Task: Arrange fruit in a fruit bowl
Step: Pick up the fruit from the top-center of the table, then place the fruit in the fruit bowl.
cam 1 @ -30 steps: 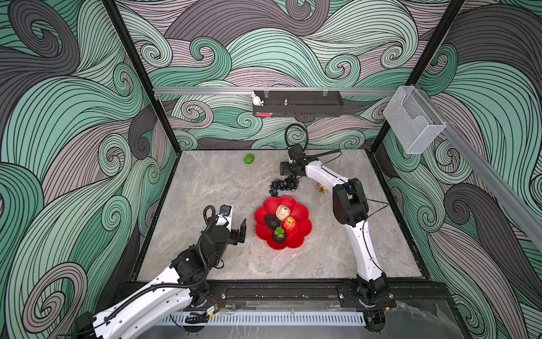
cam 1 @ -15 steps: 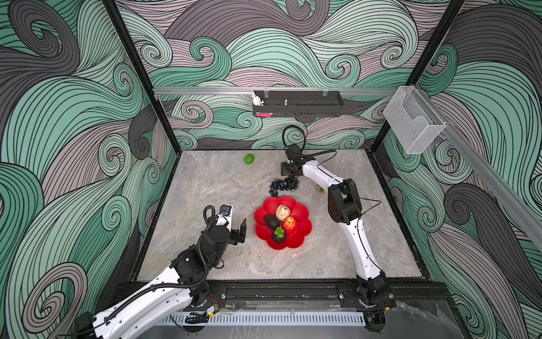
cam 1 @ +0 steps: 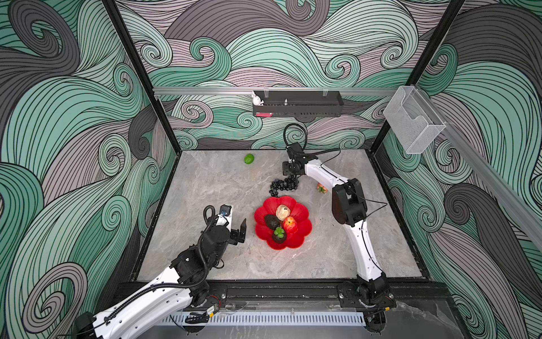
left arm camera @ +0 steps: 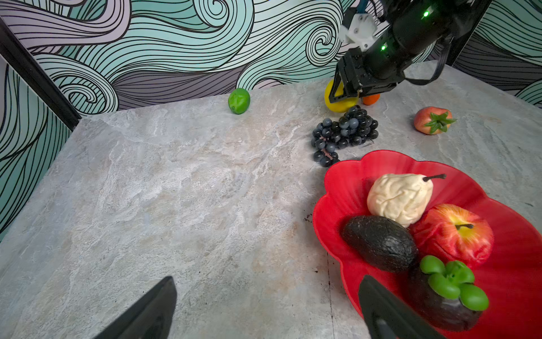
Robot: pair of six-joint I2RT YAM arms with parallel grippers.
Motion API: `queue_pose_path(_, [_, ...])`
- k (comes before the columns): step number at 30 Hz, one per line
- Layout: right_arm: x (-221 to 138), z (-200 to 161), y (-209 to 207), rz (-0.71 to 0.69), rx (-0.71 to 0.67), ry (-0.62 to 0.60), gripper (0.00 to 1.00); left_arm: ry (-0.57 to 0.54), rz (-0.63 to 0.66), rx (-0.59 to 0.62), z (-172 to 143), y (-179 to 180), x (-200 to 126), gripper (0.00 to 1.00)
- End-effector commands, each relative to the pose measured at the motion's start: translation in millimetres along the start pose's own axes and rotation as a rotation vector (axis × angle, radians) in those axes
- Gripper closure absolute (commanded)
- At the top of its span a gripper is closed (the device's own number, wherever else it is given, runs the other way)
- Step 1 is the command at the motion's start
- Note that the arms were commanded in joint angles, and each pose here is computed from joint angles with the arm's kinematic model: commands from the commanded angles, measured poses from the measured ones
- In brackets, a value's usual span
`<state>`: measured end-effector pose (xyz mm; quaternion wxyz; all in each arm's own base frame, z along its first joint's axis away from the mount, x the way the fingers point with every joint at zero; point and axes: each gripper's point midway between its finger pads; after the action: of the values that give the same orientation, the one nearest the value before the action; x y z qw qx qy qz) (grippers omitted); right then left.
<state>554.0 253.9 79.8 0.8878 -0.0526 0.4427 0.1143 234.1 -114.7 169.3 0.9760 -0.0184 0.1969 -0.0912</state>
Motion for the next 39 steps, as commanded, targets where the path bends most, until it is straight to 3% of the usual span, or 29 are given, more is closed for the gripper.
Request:
queue_pose_path(1, [-45, 28, 5, 0.006, -0.021, -0.098, 0.42, -0.023, -0.005, -0.005, 7, -1, -1, 0.01])
queue_pose_path(10, [-111, 5, 22, 0.105, -0.029, -0.146, 0.42, -0.019, -0.013, 0.001, 7, -3, 0, 0.01])
queue_pose_path(18, [-189, -47, 37, 0.274, 0.003, -0.224, 0.43, -0.007, -0.058, -0.042, 11, -11, -2, 0.01])
queue_pose_path(23, [-211, -88, 41, 0.377, 0.062, -0.26, 0.46, 0.044, -0.256, -0.245, 31, -51, -11, 0.01])
queue_pose_path(29, [-235, -121, 56, 0.462, 0.047, -0.357, 0.46, 0.223, -0.483, -0.42, 49, -112, -16, 0.01])
queue_pose_path(39, [-267, -162, 89, 0.542, -0.089, -0.531, 0.46, 0.413, -0.557, -0.596, 54, -154, -5, 0.01])
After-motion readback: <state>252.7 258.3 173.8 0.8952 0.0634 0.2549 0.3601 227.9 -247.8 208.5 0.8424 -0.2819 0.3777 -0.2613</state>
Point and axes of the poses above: each gripper's point midway between its finger pads, its own x axis out along the fingers, its own y axis along the line the jaws close on, z = x × y, and after that the axes turned 6 degrees about -x, right-handed
